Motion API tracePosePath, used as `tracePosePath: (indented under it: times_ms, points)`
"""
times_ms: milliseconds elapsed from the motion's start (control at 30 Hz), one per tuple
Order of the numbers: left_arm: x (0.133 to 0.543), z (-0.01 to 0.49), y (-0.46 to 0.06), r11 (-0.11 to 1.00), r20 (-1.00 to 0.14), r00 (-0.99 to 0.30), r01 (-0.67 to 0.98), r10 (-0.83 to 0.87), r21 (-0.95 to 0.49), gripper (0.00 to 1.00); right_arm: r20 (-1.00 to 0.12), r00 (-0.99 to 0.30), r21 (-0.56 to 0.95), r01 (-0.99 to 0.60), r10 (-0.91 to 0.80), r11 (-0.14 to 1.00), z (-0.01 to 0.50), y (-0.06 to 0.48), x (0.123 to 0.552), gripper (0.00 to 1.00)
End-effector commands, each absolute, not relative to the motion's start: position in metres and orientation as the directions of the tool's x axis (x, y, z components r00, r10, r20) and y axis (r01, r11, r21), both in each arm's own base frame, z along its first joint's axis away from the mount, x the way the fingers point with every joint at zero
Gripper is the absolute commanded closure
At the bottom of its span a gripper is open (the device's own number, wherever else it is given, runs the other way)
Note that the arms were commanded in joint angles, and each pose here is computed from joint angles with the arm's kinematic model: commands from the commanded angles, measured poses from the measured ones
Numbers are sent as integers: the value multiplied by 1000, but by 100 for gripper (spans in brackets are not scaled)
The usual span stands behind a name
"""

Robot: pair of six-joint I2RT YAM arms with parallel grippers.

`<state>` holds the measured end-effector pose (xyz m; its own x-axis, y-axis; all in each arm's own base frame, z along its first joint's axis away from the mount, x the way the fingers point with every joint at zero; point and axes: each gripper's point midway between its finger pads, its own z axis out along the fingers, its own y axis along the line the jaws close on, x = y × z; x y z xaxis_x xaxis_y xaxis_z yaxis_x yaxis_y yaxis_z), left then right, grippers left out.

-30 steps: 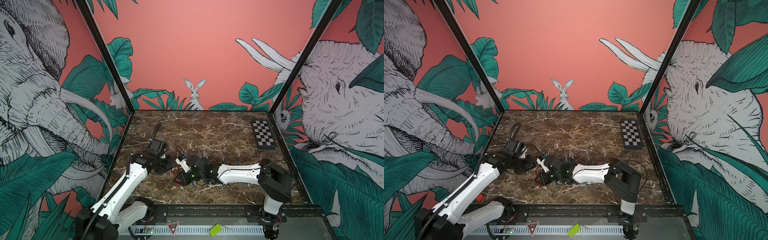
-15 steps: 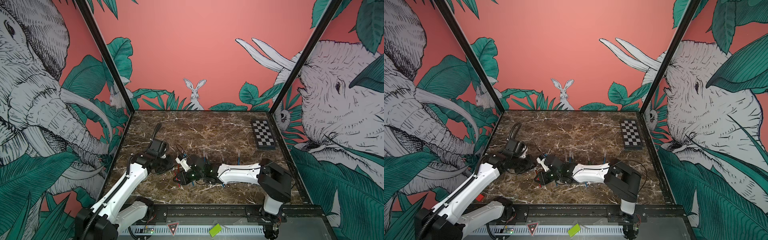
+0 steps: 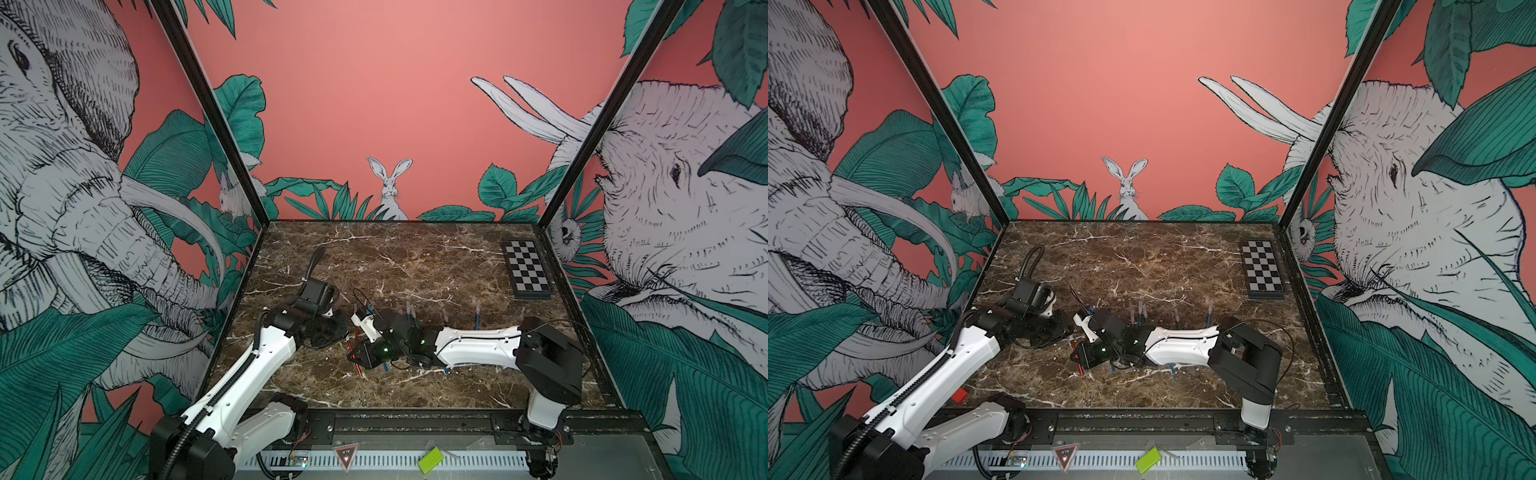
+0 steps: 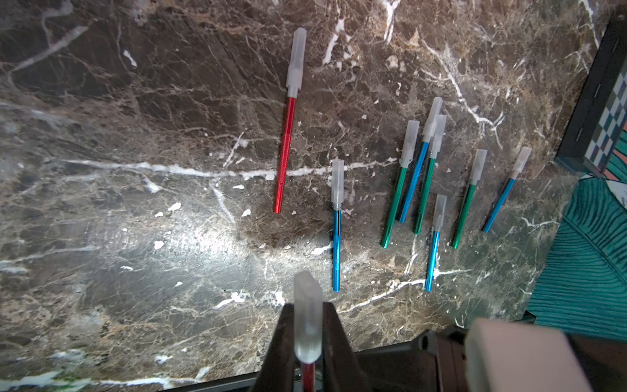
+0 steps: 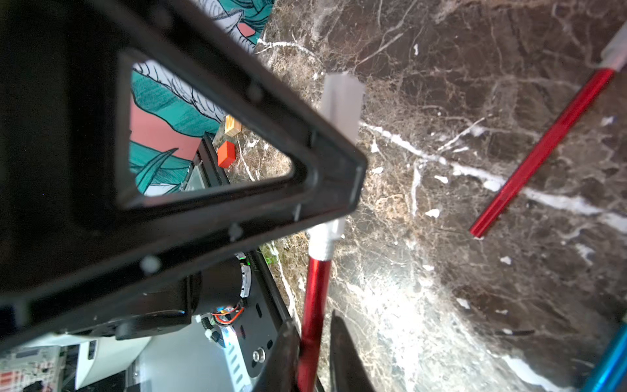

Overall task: Remove protective caps from carving knives
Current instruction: Remove the protective sleeve from the carving knife.

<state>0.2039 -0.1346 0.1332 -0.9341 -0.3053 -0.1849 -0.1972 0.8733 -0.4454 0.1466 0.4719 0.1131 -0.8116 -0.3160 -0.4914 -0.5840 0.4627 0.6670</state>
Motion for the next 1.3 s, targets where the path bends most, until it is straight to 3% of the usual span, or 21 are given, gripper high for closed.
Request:
tracePosePath:
  times_ms: [0,433,633,1267]
  points:
    - [201,131,-127,884,-199,-926,-218,-322,-413,100,-511,-813,666,-579,-279,471,121,478,158,99]
    - [236,156,-100,909,-381,-841,-272,-383,-314,100,-392,-890,711,-453,-232,537,94,468,148,100]
    - [254,175,-103,897,-430,-804,-273,-412,-349,100,-383,-891,699,-453,-244,554,85,464,139,100]
    - [286,206,-90,880,-472,-758,-286,-450,-379,100,-340,-896,674,-444,-286,590,57,451,120,100]
